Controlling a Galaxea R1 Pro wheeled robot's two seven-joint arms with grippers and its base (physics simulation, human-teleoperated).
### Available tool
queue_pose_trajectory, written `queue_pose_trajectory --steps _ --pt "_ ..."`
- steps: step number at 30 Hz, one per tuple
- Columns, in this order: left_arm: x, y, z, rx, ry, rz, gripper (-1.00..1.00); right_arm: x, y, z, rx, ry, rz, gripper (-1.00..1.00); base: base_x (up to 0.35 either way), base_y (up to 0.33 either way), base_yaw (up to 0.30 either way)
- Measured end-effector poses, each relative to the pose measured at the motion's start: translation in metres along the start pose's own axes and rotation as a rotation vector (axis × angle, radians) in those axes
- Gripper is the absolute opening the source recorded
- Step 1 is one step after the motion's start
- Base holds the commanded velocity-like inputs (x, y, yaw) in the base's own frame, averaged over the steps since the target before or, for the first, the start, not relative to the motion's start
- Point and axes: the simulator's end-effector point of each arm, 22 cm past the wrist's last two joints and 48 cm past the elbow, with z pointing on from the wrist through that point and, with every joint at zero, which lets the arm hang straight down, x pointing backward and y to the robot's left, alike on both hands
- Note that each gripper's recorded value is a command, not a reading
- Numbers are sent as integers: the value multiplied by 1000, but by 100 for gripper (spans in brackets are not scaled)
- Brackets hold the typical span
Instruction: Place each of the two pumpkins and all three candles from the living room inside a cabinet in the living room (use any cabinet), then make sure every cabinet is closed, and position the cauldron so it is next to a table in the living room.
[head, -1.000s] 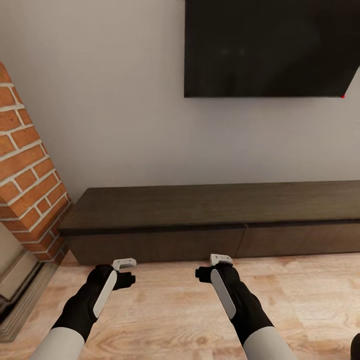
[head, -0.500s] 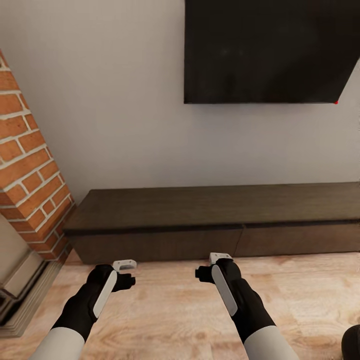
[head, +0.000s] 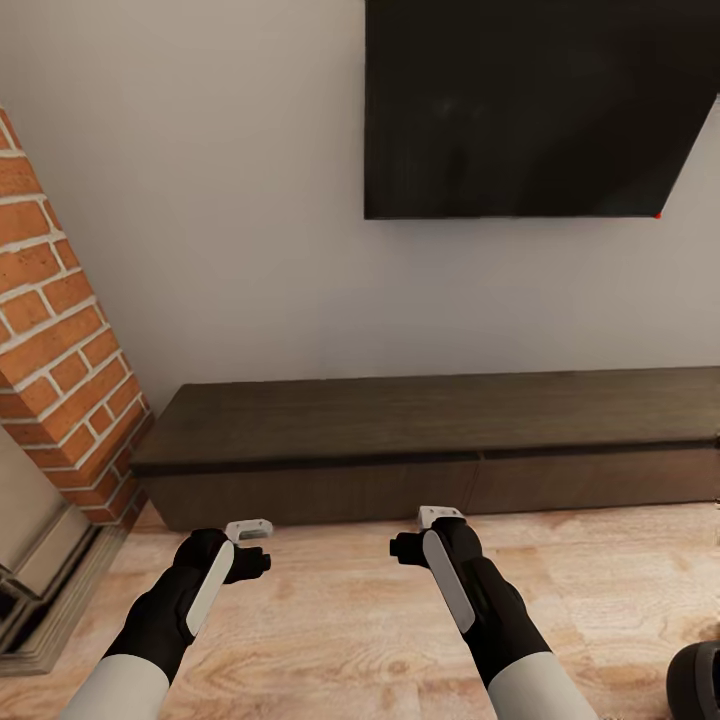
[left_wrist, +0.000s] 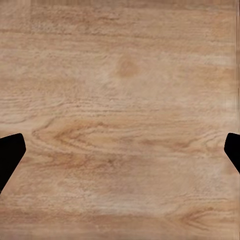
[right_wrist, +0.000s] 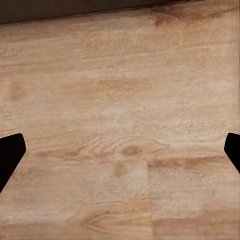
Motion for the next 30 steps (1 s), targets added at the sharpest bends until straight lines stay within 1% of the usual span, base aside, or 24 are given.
queue_pose_trajectory --steps 30 --pt "-34 -2 -55 -2 -3 3 100 -37 7 -52 -4 3 1 100 0 0 -289"
